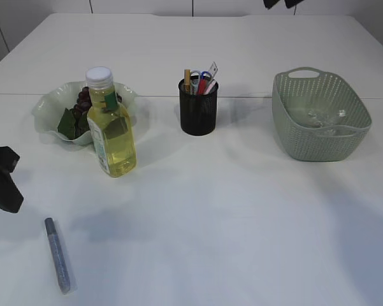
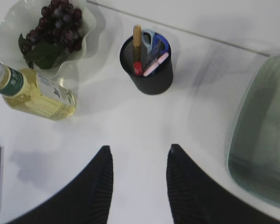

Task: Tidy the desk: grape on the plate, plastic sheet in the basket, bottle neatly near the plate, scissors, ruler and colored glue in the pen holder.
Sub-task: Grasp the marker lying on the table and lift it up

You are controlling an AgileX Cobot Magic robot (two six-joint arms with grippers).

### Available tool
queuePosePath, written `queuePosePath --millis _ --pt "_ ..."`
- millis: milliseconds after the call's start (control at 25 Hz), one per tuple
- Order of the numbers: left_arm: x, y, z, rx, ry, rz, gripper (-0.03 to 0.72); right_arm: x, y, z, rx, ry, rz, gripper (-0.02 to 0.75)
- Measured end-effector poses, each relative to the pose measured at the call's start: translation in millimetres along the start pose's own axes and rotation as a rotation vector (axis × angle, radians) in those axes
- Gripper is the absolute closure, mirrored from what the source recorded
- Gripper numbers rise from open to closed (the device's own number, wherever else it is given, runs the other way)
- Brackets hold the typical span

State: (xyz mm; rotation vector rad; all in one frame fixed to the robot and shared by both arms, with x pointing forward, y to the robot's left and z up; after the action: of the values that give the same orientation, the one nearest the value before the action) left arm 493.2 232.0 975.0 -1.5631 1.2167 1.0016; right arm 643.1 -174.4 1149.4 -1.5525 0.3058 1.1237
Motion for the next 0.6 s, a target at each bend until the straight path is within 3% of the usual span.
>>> queuePosePath --millis 160,400,600 --pt "1.6 3.5 -3.6 -0.042 -0.008 0.014 0.379 9.2 22.5 2.4 0.041 -0.011 0.093 0.420" --pt "9.6 11.1 -27.1 -0.085 -0.062 -0.029 0.379 16.4 75.1 15.1 0.032 0.001 0.254 0.420" --pt "10.9 2.7 -40.2 -0.241 -0.042 -0.145 0.379 19.9 123.7 25.8 0.048 -0.013 0.343 0.420"
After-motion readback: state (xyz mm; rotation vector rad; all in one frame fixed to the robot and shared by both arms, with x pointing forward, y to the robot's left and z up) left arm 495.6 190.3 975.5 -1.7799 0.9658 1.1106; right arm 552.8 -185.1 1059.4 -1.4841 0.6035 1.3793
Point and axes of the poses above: a point on each arm's last joint axis where the gripper is mounted, x pointing out along that axis toward the gripper, z along the wrist's bending axis when the last joint is at zero, y = z × x, the point moved 4 cm from there along x, pointing out along that axis toward the gripper, and after that the axes turned 6 degrees about -x, right-handed, at the moved point
